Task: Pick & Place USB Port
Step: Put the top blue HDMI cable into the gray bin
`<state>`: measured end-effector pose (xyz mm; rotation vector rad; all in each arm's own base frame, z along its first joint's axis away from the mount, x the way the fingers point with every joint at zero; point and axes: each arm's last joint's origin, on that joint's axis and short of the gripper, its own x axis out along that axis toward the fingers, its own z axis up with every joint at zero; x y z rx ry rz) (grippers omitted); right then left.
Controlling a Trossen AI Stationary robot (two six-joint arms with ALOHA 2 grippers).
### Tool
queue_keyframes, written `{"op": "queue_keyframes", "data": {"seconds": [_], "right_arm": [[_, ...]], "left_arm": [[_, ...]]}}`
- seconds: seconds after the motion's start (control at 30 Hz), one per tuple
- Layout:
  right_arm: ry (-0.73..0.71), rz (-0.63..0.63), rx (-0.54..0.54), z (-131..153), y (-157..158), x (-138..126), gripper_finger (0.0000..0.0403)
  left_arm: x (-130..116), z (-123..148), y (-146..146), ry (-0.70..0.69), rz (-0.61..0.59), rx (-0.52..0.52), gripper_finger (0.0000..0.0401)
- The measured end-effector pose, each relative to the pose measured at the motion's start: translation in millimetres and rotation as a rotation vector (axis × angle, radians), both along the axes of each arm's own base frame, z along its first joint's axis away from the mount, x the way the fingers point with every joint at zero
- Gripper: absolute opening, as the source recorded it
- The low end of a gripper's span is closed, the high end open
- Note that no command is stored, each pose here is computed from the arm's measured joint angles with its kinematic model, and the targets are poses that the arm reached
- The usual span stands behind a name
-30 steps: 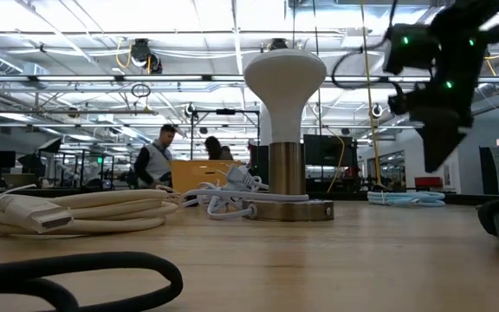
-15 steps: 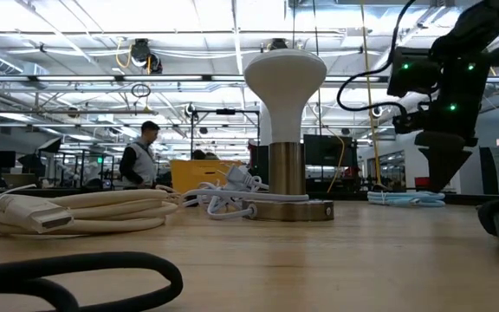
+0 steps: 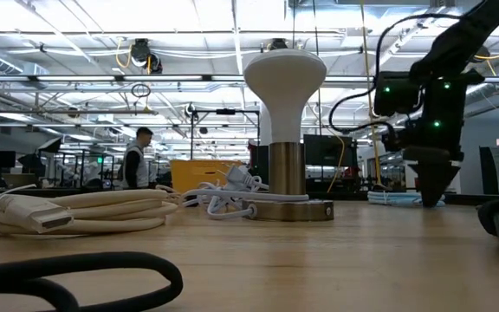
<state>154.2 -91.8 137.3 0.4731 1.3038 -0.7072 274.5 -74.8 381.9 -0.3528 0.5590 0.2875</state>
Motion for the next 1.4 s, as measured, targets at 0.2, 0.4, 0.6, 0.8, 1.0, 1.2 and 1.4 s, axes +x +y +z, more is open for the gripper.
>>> {"op": "queue_keyframes", "data": {"seconds": [0.2,0.4,0.6,0.8,1.0,1.2,1.4], "right_arm": [[0.088,-0.052,0.121,-18,-6,-1,0.0149],[0.080,-0.116,0.123,-14,-8,2,0.0038],[-0.070,-0.182,0.022,20,-15,12,0.0003],[-0.283,-0.182,-0.008,67,-18,21,0.0003],[-0.336,-0.029,-0.046,74,-24,32,0.0013],[-0.242,-0.094,0.005,47,-39,40,0.0079],[-0.194,-0.160,-0.005,37,-49,38,0.0168]], "left_arm": [[0,0,0,-0.002,0.000,-0.003,0.0124],[0,0,0,-0.003,0.001,-0.006,0.0124],[2,1,2,-0.013,-0.006,-0.002,0.0124],[3,2,5,-0.019,-0.009,-0.004,0.0124],[3,2,5,-0.019,-0.017,0.008,0.0124],[5,2,9,-0.023,-0.006,0.012,0.0124],[5,3,9,-0.026,0.001,-0.001,0.0124]]}}
